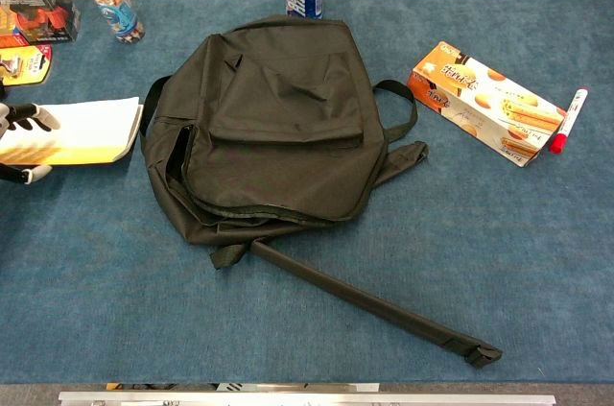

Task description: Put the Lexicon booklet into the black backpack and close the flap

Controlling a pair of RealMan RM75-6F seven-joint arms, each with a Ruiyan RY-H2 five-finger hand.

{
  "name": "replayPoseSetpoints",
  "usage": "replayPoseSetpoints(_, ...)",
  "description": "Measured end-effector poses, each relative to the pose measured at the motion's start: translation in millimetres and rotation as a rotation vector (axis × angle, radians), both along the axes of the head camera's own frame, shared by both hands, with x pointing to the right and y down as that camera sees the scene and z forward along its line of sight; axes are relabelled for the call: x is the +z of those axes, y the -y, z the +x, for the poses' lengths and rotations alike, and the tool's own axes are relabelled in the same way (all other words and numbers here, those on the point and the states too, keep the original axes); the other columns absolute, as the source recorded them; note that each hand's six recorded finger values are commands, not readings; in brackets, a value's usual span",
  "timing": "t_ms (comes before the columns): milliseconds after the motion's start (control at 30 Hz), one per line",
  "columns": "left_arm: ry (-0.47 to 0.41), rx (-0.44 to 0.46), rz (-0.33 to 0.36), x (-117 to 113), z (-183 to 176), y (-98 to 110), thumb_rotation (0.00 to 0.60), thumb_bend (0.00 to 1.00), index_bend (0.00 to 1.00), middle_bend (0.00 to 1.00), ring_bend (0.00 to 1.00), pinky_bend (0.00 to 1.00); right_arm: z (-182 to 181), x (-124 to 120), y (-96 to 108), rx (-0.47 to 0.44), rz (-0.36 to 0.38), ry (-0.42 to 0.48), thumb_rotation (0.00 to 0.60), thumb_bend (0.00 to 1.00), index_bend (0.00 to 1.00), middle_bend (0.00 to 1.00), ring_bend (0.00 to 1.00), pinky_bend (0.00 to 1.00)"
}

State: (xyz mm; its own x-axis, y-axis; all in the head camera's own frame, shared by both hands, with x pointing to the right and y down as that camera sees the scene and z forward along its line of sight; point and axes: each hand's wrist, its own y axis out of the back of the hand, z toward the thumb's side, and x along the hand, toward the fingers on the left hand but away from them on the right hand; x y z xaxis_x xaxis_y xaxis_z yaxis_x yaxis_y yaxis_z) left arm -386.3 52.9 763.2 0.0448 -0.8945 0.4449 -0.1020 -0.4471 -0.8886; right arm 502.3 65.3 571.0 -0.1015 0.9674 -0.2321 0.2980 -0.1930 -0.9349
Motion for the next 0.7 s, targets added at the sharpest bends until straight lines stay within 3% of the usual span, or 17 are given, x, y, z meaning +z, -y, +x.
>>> replayPoseSetpoints(333, -0.009, -0.059, 0.076, -2.3, -2.6, 13.6, 0.6, 0.34, 0.4, 0.4, 0.36, 0.39, 1.3, -1.2, -0.7, 0.003, -0.001, 0.008, 0.6, 0.0, 0.12, 0.29, 0.11, 0.23)
replayPoseSetpoints(700, 0.065, -0.015, 0.133, -2.6, 10.5, 27.6, 0.6, 0.33, 0.44, 0.4, 0.36, 0.4, 3.9, -0.8, -0.9, 0.009, -0.006, 0.016, 0.6, 0.0, 0.12, 0.29, 0.11, 0.23)
